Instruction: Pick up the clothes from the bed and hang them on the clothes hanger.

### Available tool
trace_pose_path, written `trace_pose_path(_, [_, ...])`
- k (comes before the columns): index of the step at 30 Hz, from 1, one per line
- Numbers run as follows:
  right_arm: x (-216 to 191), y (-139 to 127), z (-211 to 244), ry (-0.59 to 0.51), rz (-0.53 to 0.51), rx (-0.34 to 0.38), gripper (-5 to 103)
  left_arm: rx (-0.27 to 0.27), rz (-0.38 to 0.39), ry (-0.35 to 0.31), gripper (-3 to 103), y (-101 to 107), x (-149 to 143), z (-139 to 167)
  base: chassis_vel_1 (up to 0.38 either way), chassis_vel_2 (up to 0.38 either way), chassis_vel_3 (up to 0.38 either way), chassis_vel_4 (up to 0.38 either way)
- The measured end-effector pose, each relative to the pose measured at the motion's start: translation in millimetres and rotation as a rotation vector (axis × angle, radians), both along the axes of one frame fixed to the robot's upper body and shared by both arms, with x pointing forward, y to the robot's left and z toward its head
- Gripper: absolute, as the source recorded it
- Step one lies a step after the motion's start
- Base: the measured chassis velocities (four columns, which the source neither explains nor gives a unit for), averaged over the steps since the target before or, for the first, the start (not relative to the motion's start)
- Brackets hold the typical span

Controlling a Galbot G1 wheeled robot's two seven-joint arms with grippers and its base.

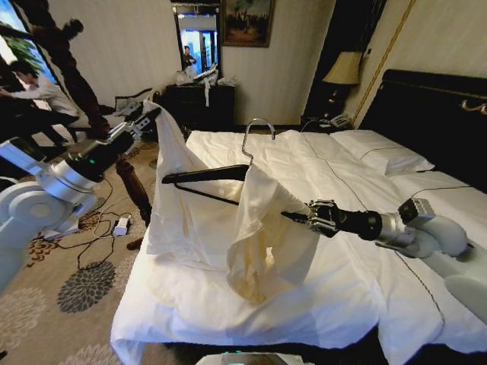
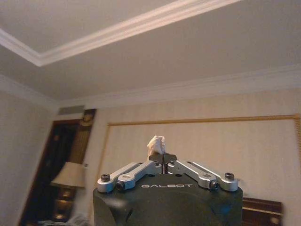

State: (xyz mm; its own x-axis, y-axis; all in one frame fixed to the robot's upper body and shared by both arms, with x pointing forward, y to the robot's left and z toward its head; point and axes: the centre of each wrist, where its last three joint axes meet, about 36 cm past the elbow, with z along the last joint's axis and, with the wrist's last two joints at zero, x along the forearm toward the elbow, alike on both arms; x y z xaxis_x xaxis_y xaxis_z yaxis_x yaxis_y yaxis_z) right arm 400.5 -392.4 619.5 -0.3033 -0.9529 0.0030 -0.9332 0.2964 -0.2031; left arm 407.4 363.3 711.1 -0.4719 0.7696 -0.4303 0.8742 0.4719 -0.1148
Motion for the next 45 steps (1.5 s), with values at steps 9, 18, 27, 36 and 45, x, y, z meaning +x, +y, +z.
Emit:
trace_pose_path(9, [-1, 0, -8, 0.010, -0.037, -0.002, 21, 0.019, -0.106, 0.004, 0, -33, -27, -11, 0.000, 0.000, 0.000, 0.000])
trace_pose_path(18, [1, -4, -10, 0.017, -0.065, -0.014, 21, 0.051, -0.055, -0.021, 0, -20, -22, -17, 0.000, 0.000, 0.000, 0.000])
trace_pose_path(27, [0, -2, -7, 0.013, -0.029, -0.008, 21, 0.121, 0.173, -0.007, 0, 36, 22, -42, 0.000, 0.000, 0.000, 0.000])
trace_pose_path(36, [0, -2, -6, 0.012, -0.024, -0.011, 21, 0.170, 0.193, -0.051, 0, 54, 27, -35, 0.000, 0.000, 0.000, 0.000])
trace_pose_path(45, [1, -3, -4, 0.009, -0.027, -0.017, 21, 0.282, 0.100, -0.132, 0, 75, 21, -3, 0.000, 0.000, 0.000, 0.000])
